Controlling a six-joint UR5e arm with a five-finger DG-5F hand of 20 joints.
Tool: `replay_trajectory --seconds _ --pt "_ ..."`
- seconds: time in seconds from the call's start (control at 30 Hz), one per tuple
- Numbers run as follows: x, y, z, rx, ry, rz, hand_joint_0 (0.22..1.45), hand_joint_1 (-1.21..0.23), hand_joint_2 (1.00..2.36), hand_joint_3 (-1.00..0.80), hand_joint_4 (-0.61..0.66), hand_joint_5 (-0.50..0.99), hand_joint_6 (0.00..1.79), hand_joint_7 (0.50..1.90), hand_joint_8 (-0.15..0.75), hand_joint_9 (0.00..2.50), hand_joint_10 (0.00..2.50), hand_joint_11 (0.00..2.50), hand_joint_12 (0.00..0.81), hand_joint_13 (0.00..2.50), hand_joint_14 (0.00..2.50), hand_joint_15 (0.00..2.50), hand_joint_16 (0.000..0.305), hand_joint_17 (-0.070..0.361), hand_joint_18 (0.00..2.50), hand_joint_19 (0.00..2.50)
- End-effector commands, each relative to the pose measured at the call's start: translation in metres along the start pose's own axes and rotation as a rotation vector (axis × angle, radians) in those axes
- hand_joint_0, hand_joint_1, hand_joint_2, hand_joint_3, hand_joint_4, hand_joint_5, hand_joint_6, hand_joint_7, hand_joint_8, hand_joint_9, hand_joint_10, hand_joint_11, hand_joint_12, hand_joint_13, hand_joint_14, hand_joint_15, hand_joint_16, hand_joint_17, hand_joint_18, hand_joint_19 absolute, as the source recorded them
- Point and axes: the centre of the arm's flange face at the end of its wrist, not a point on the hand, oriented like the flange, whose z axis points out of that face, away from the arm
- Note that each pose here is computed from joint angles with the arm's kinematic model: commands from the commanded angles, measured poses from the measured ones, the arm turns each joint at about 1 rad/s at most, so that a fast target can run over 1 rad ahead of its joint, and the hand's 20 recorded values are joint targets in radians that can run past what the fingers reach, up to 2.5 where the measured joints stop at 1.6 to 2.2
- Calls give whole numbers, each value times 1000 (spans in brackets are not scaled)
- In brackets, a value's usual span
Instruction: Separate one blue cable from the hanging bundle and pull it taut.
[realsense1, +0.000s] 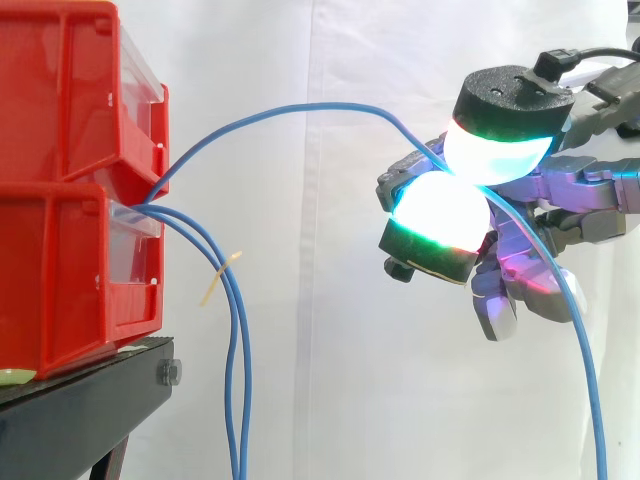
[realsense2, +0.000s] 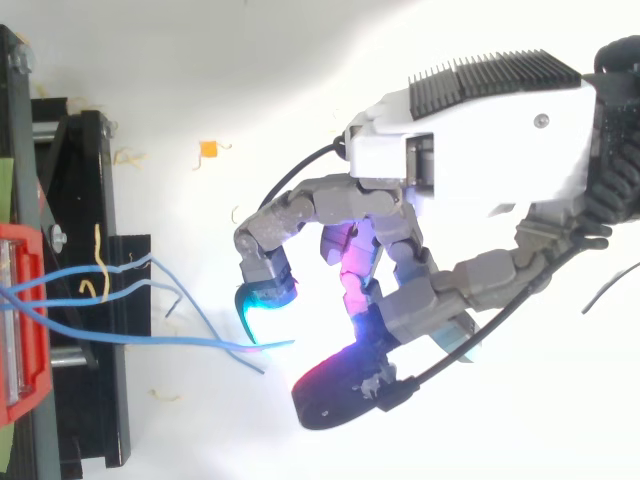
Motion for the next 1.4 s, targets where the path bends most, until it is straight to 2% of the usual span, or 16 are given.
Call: replay_trajectory --seconds 0.0,1.37 --pt "0 0 0 0 0 0 736 -739 1012 -119 64 141 506 1270 122 1961 17 455 254 1264 19 558 43 98 740 548" --pt "0 -1 0 1 1 0 734 -739 1012 -118 47 141 506 1271 128 1959 19 448 253 1315 19 579 44 98 779 569"
